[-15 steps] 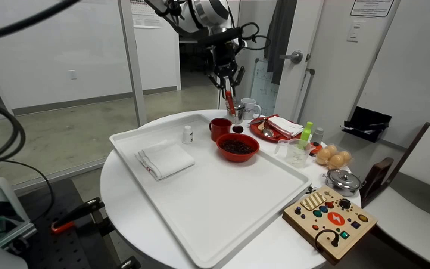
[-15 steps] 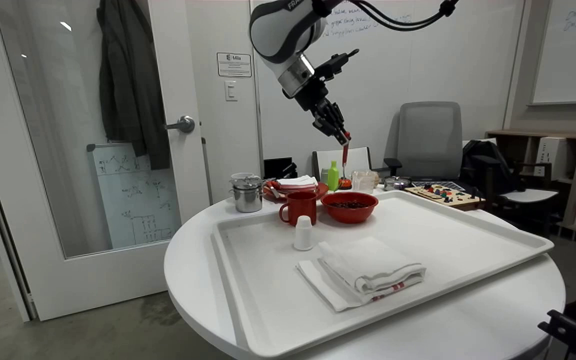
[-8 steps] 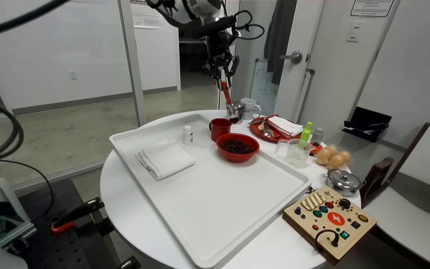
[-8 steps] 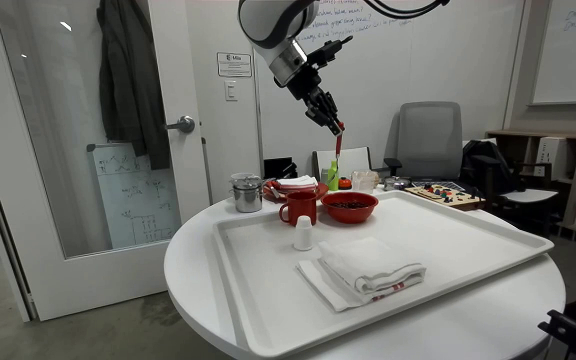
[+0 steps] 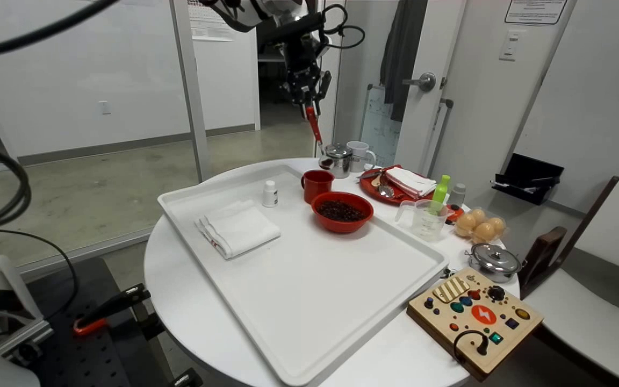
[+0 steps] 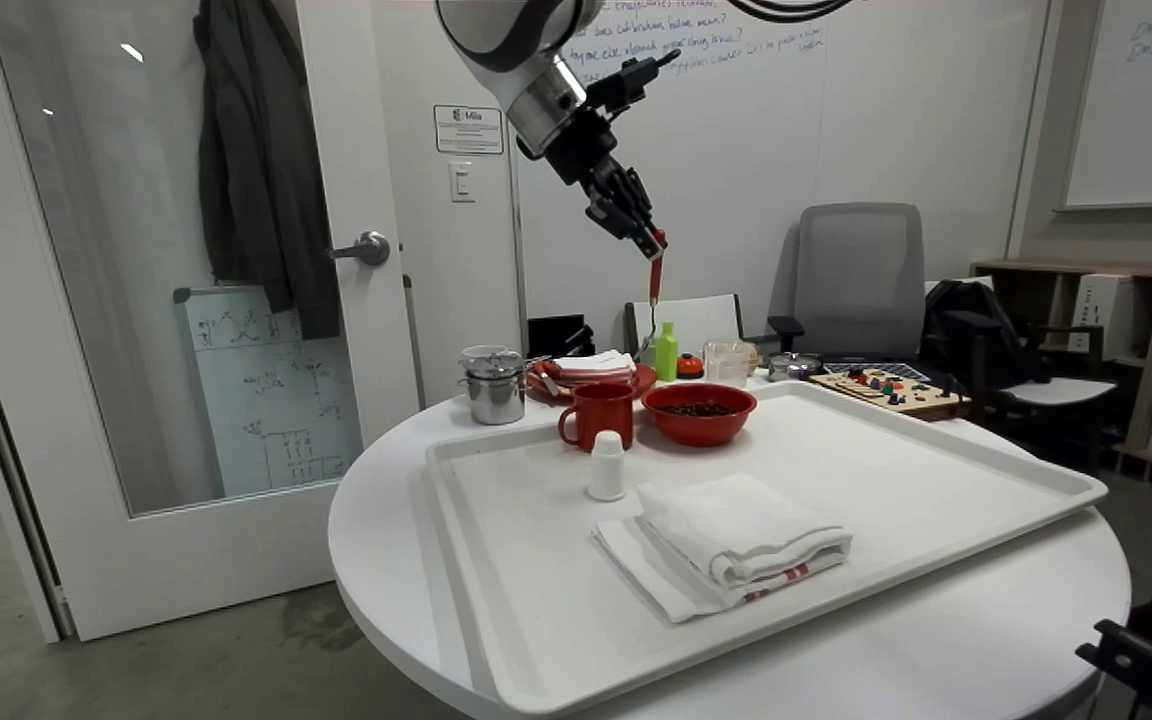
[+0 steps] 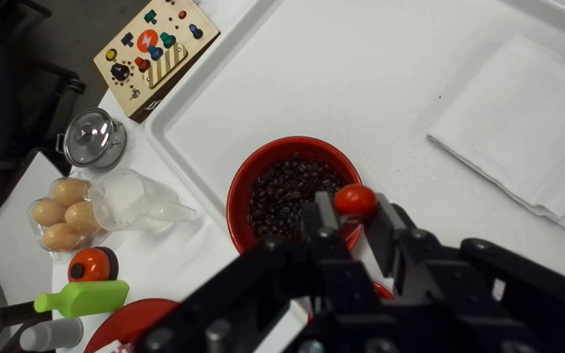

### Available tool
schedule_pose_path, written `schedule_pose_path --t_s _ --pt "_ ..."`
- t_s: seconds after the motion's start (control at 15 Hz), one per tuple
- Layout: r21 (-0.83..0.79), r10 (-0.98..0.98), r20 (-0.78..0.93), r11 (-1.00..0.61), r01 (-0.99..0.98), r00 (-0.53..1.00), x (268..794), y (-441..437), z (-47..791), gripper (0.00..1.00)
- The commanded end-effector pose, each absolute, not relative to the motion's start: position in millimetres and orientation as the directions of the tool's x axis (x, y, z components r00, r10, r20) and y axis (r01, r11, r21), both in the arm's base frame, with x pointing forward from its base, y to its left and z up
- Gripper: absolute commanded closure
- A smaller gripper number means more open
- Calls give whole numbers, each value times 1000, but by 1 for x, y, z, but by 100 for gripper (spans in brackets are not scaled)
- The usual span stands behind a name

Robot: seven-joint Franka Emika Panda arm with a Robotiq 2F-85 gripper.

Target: Use the spoon to stir the contents in the orange bowl then put the spoon in the cup

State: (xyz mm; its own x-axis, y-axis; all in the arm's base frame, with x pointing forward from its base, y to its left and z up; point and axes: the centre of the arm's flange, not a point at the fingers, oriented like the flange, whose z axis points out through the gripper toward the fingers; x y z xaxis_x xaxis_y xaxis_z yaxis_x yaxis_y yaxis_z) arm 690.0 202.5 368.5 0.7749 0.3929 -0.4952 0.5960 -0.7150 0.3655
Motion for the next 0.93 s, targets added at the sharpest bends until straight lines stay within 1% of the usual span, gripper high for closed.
schedule_pose_path --t_s 0.0,0.4,0.87 --pt "366 411 -537 -673 642 737 701 230 371 88" --pt "373 436 -551 -635 677 712 704 263 341 88" --pt "377 418 -570 -632 677 707 708 268 318 88"
